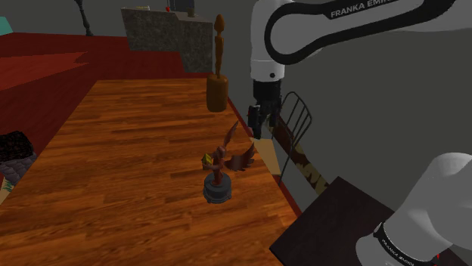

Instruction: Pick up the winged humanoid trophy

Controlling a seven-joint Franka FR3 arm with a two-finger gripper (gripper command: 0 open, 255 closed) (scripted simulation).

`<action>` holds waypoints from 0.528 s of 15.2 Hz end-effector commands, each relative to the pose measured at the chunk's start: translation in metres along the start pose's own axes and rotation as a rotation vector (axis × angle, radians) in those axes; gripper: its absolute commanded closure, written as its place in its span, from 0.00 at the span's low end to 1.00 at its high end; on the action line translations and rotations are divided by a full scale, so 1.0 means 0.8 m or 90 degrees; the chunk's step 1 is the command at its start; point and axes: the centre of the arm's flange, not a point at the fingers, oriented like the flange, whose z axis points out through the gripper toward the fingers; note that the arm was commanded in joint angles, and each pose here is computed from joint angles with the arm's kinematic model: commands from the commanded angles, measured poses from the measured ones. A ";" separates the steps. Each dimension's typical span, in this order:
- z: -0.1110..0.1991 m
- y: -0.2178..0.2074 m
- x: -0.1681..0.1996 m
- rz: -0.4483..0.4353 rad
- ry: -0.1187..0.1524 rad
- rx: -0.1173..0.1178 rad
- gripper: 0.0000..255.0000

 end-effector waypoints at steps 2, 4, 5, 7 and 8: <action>0.027 -0.031 0.034 -0.013 -0.014 -0.004 0.00; 0.044 -0.050 0.058 -0.022 -0.023 -0.007 0.00; 0.053 -0.060 0.069 -0.026 -0.028 -0.008 0.00; 0.072 -0.080 0.092 -0.035 -0.037 -0.011 0.00; 0.081 -0.090 0.104 -0.040 -0.041 -0.012 0.00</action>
